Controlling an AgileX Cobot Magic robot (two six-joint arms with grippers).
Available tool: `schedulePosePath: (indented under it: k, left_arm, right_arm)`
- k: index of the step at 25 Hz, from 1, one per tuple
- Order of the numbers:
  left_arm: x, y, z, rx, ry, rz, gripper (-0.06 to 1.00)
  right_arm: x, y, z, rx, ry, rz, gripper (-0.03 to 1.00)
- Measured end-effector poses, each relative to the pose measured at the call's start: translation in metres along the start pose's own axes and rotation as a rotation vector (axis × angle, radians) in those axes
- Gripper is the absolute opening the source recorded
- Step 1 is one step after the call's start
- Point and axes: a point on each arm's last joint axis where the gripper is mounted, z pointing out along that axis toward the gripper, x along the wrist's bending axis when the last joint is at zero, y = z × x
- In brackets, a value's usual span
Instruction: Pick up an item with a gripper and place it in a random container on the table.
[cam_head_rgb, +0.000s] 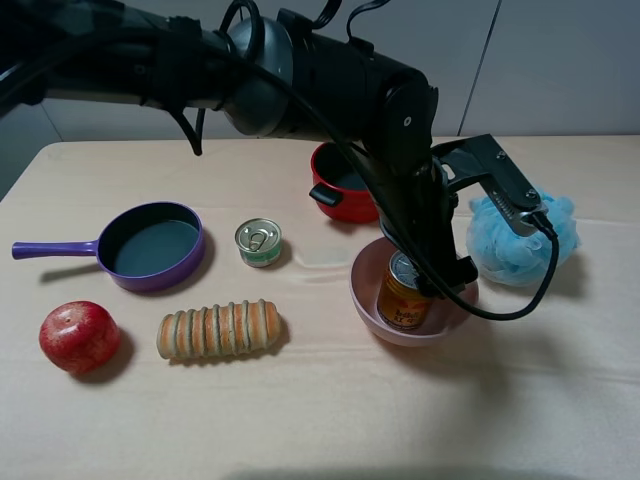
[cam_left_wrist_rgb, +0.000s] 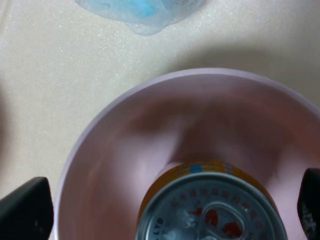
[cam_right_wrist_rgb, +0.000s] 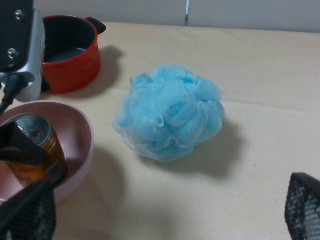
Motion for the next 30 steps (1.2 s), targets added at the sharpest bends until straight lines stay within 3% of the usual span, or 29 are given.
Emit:
schedulePosePath:
  k: [5,15,25,30]
  left_arm:
    - [-0.001,-0.001,-0.006,0.016,-0.007,-0.001,0.99]
    - [-0.005,-0.002,-0.065,0.079,-0.036,-0.009,0.99]
    - [-0.013,-0.016,-0.129,0.196,-0.071,-0.103,0.99]
    - [-0.012,-0.036,-0.154,0.278,-0.003,-0.140,0.99]
  right_arm:
    - [0.000,0.000,0.000,0.000,0.000,0.000,0.69]
    - [0.000,0.000,0.000,0.000,0.000,0.000,0.69]
    - [0.000,0.000,0.000,0.000,0.000,0.000,0.69]
    - [0.000,0.000,0.000,0.000,0.000,0.000,0.69]
